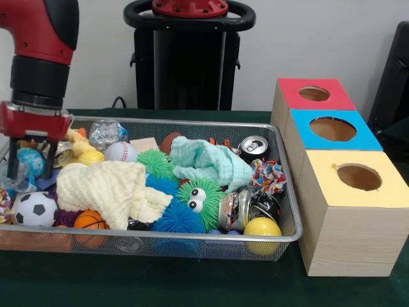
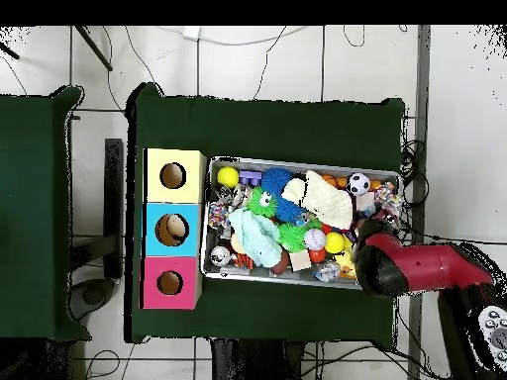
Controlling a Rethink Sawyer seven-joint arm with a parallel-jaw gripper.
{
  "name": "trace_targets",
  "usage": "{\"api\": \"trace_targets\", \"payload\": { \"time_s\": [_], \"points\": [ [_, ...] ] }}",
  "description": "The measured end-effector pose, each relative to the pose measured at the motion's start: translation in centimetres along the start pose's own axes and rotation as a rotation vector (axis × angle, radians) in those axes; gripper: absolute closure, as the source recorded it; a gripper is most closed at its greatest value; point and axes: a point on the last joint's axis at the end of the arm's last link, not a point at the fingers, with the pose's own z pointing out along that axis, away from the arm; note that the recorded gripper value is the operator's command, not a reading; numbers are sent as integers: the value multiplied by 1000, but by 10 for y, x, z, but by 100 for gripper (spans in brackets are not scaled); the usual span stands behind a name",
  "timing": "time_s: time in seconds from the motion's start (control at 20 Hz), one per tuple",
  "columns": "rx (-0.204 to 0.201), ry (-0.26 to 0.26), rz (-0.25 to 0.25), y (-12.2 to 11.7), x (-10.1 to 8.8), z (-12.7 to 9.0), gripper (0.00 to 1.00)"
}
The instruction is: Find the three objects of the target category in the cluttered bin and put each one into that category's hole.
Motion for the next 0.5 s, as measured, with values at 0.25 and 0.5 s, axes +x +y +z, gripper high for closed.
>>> {"api": "trace_targets", "payload": {
  "time_s": [0.25, 0.5],
  "points": [
    [18, -55, -63, 22, -12, 13, 0],
    [28, -73, -78, 27, -6, 21, 0]
  ]
}}
